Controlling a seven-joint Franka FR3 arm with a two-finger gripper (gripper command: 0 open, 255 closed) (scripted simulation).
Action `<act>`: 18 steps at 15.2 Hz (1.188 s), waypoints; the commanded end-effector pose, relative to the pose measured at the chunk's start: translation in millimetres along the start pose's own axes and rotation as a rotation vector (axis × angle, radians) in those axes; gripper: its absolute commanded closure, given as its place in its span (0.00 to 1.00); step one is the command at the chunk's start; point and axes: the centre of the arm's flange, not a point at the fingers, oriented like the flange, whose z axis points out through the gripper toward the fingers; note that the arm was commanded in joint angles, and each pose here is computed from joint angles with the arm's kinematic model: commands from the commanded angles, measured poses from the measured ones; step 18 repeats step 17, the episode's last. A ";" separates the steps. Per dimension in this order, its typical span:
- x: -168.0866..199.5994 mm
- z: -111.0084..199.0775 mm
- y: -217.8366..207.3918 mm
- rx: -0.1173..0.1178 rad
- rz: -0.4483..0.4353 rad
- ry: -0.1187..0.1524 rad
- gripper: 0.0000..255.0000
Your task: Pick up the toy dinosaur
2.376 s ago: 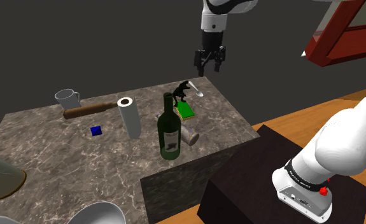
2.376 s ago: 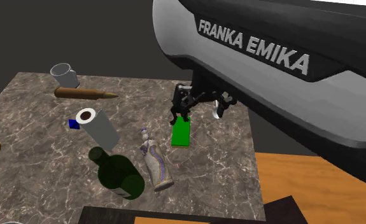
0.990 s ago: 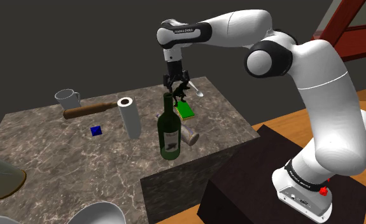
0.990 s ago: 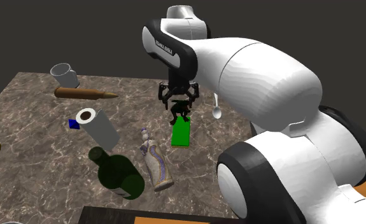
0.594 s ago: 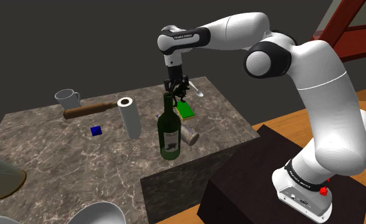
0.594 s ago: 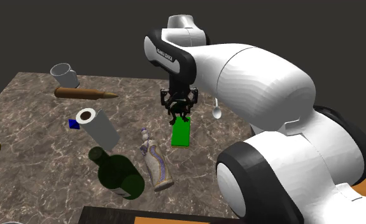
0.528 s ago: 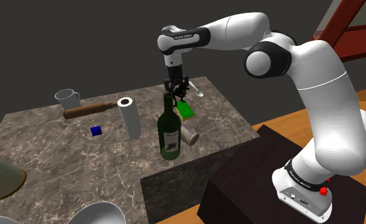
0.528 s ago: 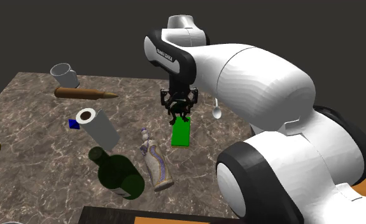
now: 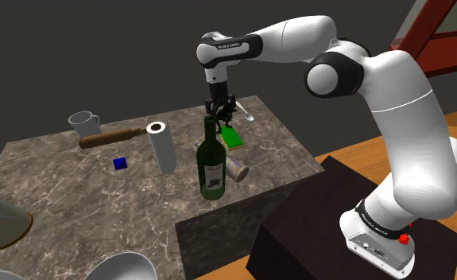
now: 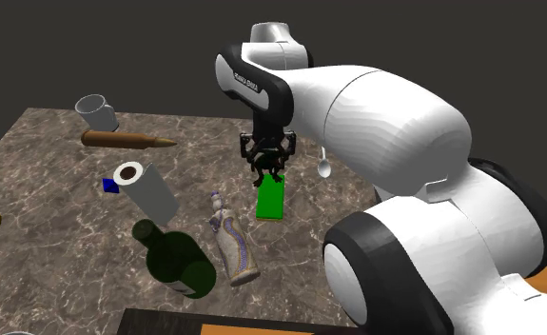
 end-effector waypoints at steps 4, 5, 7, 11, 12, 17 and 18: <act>-8.5 -18.0 -2.3 0.000 0.000 -0.001 1.00; -10.7 -22.8 -2.8 0.000 0.000 -0.001 1.00; -15.2 -32.3 -3.9 0.000 0.000 -0.001 1.00; -24.2 -51.3 -6.0 0.000 0.000 -0.001 1.00; -26.4 -56.0 -6.5 0.000 0.000 -0.001 1.00; -33.6 -71.0 -8.2 0.000 0.000 -0.001 1.00; -33.6 -71.0 -8.2 0.000 0.000 -0.001 1.00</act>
